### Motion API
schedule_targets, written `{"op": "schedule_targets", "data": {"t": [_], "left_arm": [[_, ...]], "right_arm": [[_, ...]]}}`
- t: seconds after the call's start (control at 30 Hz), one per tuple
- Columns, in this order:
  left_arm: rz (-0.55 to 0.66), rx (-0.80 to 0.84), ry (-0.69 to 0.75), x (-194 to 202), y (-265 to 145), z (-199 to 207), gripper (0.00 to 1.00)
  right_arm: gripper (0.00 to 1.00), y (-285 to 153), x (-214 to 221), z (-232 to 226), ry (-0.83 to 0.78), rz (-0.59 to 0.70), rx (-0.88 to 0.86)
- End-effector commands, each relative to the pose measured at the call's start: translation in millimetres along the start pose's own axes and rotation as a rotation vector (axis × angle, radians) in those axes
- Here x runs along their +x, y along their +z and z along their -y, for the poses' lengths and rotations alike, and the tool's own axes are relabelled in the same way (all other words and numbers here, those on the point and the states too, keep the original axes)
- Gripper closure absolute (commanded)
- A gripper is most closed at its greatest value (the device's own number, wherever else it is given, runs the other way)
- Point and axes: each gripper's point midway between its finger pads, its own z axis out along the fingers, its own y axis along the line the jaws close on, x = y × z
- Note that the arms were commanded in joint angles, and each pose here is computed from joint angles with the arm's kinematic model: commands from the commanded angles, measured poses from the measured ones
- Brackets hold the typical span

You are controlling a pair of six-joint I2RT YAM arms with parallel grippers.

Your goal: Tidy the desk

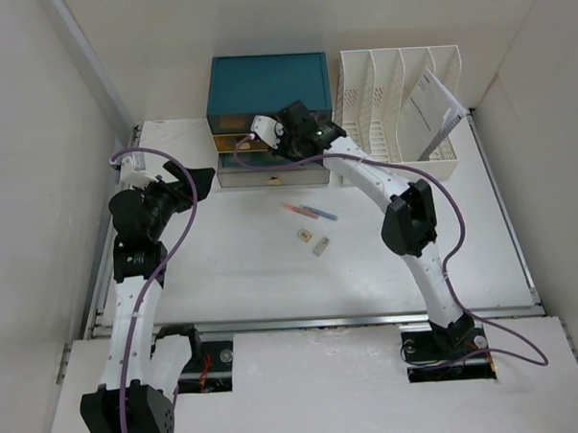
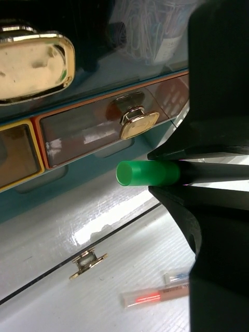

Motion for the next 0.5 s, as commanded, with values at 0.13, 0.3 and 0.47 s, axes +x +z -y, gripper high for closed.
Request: {"op": "schedule_targets", "data": {"t": [0.13, 0.3, 0.47], "left_arm": [[0.046, 0.053, 0.039, -11.8, -4.0, 12.8, 0.0], [0.052, 0.059, 0.043, -13.5, -3.8, 14.0, 0.0], [0.052, 0.059, 0.043, -14.3, -4.4, 12.9, 0.0]], "right_arm": [[0.75, 10.6, -7.7, 11.8, -0.053, 0.013, 0.058], [0.68, 17.4, -8.3, 13.2, -0.053, 0.011, 0.068], [0.59, 19.9, -5.5, 19.9, -0.045, 0.007, 0.085]]}}
